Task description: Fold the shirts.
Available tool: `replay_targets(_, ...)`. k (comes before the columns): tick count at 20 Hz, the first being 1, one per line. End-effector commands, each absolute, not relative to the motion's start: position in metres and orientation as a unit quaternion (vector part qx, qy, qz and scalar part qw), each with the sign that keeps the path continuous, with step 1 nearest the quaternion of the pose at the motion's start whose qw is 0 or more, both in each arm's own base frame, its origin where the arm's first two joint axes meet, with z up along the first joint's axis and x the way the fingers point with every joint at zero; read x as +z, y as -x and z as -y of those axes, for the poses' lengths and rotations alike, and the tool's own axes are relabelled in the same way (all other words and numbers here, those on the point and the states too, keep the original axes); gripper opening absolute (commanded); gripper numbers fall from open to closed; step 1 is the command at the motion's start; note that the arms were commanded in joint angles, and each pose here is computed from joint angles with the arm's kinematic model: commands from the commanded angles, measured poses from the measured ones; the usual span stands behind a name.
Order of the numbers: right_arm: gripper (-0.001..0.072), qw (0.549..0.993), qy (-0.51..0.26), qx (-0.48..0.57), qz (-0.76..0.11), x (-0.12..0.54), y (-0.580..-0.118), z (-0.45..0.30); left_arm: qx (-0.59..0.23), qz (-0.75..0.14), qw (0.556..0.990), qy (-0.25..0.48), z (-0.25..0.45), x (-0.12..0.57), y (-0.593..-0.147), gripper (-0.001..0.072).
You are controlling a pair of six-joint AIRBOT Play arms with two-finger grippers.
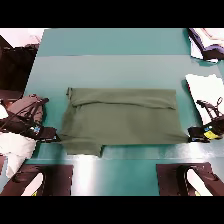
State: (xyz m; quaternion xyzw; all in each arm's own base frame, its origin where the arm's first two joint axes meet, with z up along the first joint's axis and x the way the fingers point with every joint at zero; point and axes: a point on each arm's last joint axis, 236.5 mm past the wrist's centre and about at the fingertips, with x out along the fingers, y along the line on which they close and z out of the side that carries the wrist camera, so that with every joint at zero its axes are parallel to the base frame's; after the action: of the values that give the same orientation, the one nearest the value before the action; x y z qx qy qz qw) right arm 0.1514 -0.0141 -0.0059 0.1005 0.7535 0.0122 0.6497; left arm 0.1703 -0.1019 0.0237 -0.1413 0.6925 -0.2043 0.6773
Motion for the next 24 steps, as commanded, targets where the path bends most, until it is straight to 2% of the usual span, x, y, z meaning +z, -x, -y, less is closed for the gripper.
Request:
replay_targets(1, 0.0017, 0.686, -0.084, -0.011, -0.723, 0.01, -0.149, 0.022, -0.223, -0.653, 0.708, 0.151, 0.112, 0.059, -0.181, 0.0025)
replay_targets(3, 0.0017, 0.714, -0.096, 0.001, -0.693, 0.012, -0.168, 0.014, -0.214, -0.584, 0.77, 0.145, 0.108, 0.07, -0.224, 0.0025)
replay_targets(5, 0.0017, 0.736, -0.123, 0.02, -0.666, 0.011, -0.194, 0.003, -0.204, -0.544, 0.801, 0.145, 0.105, 0.073, -0.253, 0.0025)
replay_targets(9, 0.0017, 0.74, -0.172, 0.039, -0.649, 0.003, -0.238, -0.007, -0.184, -0.52, 0.818, 0.162, 0.1, 0.058, -0.296, 0.0025)
replay_targets(13, 0.0017, 0.758, -0.171, 0.031, -0.629, 0.012, -0.287, 0.007, -0.179, -0.481, 0.839, 0.181, 0.1, 0.061, -0.338, 0.0026)
replay_targets(17, 0.0017, 0.753, -0.173, 0.031, -0.634, 0.01, -0.322, 0.017, -0.167, -0.447, 0.859, 0.187, 0.093, 0.07, -0.386, 0.0026)
replay_targets(21, 0.0019, 0.749, -0.184, 0.032, -0.636, -0.003, -0.35, 0.022, -0.145, -0.446, 0.861, 0.196, 0.085, 0.052, -0.418, 0.0026)
replay_targets(24, 0.0024, 0.768, -0.232, 0.046, -0.595, -0.003, -0.392, 0.012, -0.121, -0.446, 0.862, 0.208, 0.077, 0.03, -0.436, 0.0027)
